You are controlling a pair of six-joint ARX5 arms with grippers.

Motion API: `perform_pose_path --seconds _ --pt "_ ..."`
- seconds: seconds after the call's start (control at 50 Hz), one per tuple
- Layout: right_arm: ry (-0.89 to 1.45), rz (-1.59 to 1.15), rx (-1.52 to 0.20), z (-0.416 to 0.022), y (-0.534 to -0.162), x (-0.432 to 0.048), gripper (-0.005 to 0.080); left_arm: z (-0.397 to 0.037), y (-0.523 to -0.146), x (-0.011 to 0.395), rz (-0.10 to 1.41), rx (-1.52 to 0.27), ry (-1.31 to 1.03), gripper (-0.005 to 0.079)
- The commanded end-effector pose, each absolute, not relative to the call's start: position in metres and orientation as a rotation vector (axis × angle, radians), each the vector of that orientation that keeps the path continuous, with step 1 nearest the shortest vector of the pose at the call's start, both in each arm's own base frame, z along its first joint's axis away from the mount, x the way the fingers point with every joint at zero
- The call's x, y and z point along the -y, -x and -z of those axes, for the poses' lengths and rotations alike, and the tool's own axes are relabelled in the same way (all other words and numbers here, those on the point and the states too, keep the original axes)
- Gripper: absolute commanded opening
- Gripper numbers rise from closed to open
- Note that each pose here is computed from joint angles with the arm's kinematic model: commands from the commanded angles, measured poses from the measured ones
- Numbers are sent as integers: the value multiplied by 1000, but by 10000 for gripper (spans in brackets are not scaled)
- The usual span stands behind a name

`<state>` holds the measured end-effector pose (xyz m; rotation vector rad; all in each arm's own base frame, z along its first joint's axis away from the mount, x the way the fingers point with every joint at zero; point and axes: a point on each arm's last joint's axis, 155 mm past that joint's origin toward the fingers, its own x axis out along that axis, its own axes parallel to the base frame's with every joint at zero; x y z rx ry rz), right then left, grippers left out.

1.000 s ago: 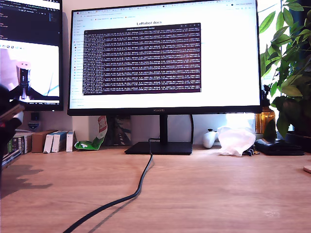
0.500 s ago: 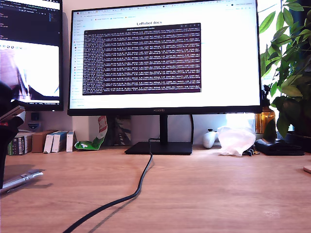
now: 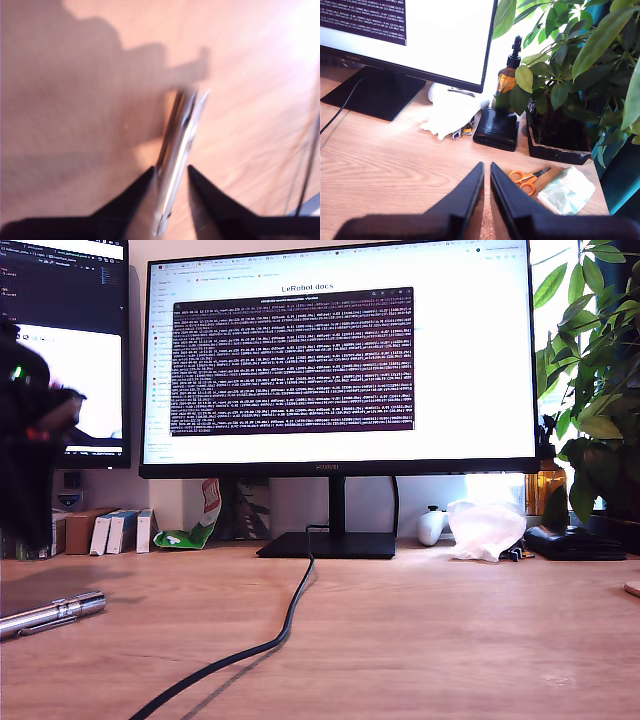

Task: Pick the metallic laser pointer with your right arm, pass it to your left arm, then place it down to the left side of the table

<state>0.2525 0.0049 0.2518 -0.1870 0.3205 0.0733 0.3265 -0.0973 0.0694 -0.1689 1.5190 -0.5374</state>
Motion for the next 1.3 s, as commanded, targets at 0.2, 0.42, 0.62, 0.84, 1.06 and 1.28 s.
perform_pose_path --seconds 0.2,0.42,0.62,0.84,1.06,1.28 --pt "149 -86 -311 -250 -255 -9 -12 -101 -384 113 596 -1285 176 -19" --pt "1 56 -279 -260 -259 13 -12 -105 -416 71 335 -1215 50 -19" --pt "60 203 -306 -255 -253 43 0 -134 -427 56 254 -1072 -27 -19" --pt "93 219 -318 -244 -255 48 0 -159 -414 49 220 -942 -54 -19" --pt "65 248 -293 -223 -249 52 1 -161 -388 40 175 -843 -64 -19" --pt "-44 357 -89 -268 -233 68 0 -190 -368 29 109 -651 -56 -19"
